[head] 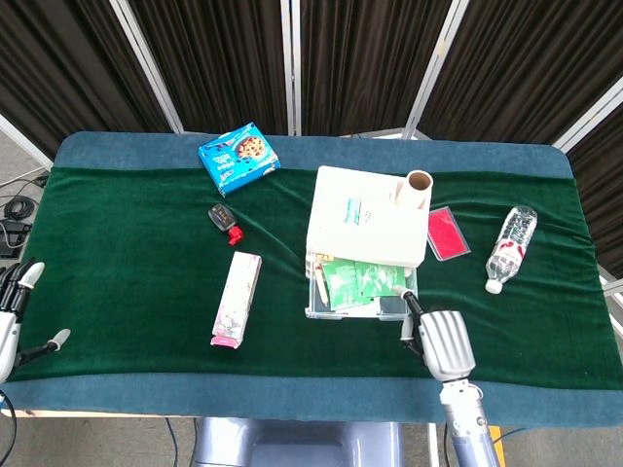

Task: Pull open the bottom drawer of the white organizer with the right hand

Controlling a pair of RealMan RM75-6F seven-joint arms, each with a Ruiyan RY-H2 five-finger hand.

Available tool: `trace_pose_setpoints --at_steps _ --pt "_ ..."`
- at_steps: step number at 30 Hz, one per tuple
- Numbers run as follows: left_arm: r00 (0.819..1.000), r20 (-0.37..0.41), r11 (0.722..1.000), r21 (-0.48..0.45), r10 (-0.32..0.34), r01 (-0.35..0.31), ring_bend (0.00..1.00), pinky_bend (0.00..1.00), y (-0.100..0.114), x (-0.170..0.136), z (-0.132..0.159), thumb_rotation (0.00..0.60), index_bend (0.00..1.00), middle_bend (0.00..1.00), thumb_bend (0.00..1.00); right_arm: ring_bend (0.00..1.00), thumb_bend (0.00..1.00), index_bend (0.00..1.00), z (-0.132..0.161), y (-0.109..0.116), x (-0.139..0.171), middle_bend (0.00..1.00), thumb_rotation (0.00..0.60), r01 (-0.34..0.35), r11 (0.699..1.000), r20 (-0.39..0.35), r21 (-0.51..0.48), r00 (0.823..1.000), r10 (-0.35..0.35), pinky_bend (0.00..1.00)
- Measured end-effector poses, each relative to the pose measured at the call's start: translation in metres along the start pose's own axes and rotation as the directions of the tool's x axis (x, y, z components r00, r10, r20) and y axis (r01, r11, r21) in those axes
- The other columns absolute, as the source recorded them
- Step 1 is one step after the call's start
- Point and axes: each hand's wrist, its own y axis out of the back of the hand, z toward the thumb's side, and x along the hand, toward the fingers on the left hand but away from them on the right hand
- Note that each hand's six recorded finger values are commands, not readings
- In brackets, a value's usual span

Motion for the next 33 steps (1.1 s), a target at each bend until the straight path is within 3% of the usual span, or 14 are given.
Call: trace_pose_setpoints --at_steps 7,10,12,14,17,19,25,28,33 --pt "1.000 0.000 1.000 0.000 0.004 -0.004 0.00 0.00 0.001 0.000 0.000 0.600 0.00 0.00 0.16 0.74 0.63 0.25 -0.013 0.025 0.004 0.76 0.600 0.108 0.994 -0.008 0.022 0.994 -0.108 0.51" --pt "1.000 0.001 1.000 0.003 0.003 -0.003 0.00 0.00 0.000 0.000 0.000 0.600 0.00 0.00 0.16 0.65 0.59 0.25 -0.023 0.038 0.007 0.65 0.600 0.163 0.987 -0.007 0.014 0.987 -0.163 0.38" --pt "1.000 0.001 1.000 0.003 -0.001 0.001 0.00 0.00 -0.002 0.000 0.000 0.600 0.00 0.00 0.16 0.52 0.53 0.23 -0.030 0.046 0.008 0.51 0.600 0.190 0.982 -0.011 0.008 0.982 -0.190 0.22" --pt "1.000 0.000 1.000 0.007 -0.004 0.004 0.00 0.00 -0.002 0.001 -0.001 0.600 0.00 0.00 0.16 0.30 0.44 0.18 -0.041 0.053 0.011 0.29 0.600 0.202 0.979 -0.015 0.009 0.979 -0.202 0.06" --pt "1.000 -0.003 1.000 0.016 -0.006 0.006 0.00 0.00 -0.004 0.001 -0.002 0.600 0.00 0.00 0.16 0.06 0.33 0.10 -0.063 0.064 0.015 0.08 0.600 0.187 0.982 -0.015 0.037 0.982 -0.187 0.00" --pt "1.000 -0.004 1.000 0.026 -0.010 0.010 0.00 0.00 -0.005 0.001 -0.003 0.600 0.00 0.00 0.16 0.00 0.28 0.06 -0.081 0.069 0.020 0.02 0.600 0.153 0.984 0.001 0.090 0.988 -0.154 0.00" --pt "0.999 -0.013 0.996 0.074 -0.042 0.043 0.00 0.00 -0.014 0.000 -0.007 0.600 0.00 0.00 0.15 0.00 0.23 0.01 -0.135 0.074 0.039 0.00 0.600 0.030 0.973 0.101 0.230 0.993 -0.054 0.00" --pt "0.999 -0.010 0.995 0.084 -0.045 0.046 0.00 0.00 -0.017 0.000 -0.006 0.600 0.00 0.00 0.15 0.00 0.23 0.00 -0.147 0.075 0.043 0.00 0.600 0.009 0.967 0.130 0.253 0.991 -0.043 0.00" --pt "0.999 -0.002 0.995 0.091 -0.050 0.050 0.00 0.00 -0.020 0.000 -0.004 0.600 0.00 0.00 0.15 0.00 0.23 0.00 -0.145 0.079 0.046 0.00 0.600 0.022 0.971 0.116 0.240 0.992 -0.051 0.00"
